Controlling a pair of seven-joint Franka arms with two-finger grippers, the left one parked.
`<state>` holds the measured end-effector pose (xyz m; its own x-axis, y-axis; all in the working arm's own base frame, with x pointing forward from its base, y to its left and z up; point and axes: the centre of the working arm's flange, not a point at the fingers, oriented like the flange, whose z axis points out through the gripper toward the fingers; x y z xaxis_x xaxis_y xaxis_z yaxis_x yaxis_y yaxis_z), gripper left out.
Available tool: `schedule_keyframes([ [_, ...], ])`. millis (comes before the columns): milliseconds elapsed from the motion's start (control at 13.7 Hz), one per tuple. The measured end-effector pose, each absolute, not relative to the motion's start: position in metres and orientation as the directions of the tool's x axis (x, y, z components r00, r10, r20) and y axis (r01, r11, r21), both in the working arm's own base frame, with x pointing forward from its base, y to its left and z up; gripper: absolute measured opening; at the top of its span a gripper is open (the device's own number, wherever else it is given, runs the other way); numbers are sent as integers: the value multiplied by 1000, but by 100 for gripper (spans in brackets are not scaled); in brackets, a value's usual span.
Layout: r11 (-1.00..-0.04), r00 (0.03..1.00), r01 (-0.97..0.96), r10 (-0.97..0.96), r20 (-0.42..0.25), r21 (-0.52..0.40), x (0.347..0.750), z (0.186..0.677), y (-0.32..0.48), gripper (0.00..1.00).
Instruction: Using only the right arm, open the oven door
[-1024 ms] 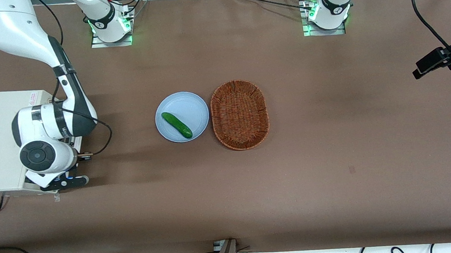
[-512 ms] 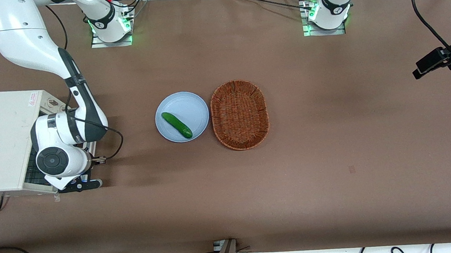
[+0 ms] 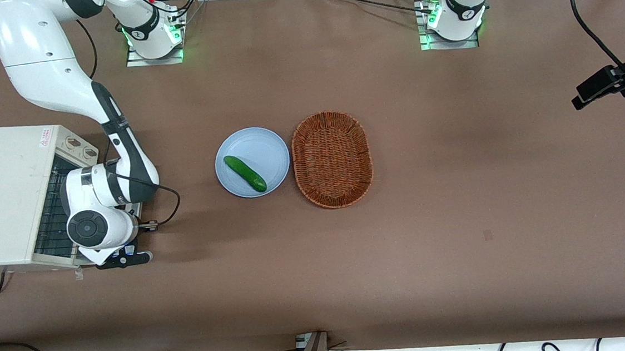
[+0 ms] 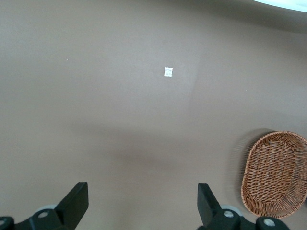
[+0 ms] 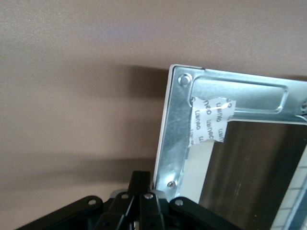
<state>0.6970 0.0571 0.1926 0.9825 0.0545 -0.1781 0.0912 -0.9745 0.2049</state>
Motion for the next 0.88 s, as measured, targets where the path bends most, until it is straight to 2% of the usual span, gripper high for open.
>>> schedule_keyframes([
  [585, -985, 984, 63, 34, -173, 162, 698, 191, 67, 1],
  [878, -986, 981, 63, 33, -192, 152, 699, 201, 78, 1],
])
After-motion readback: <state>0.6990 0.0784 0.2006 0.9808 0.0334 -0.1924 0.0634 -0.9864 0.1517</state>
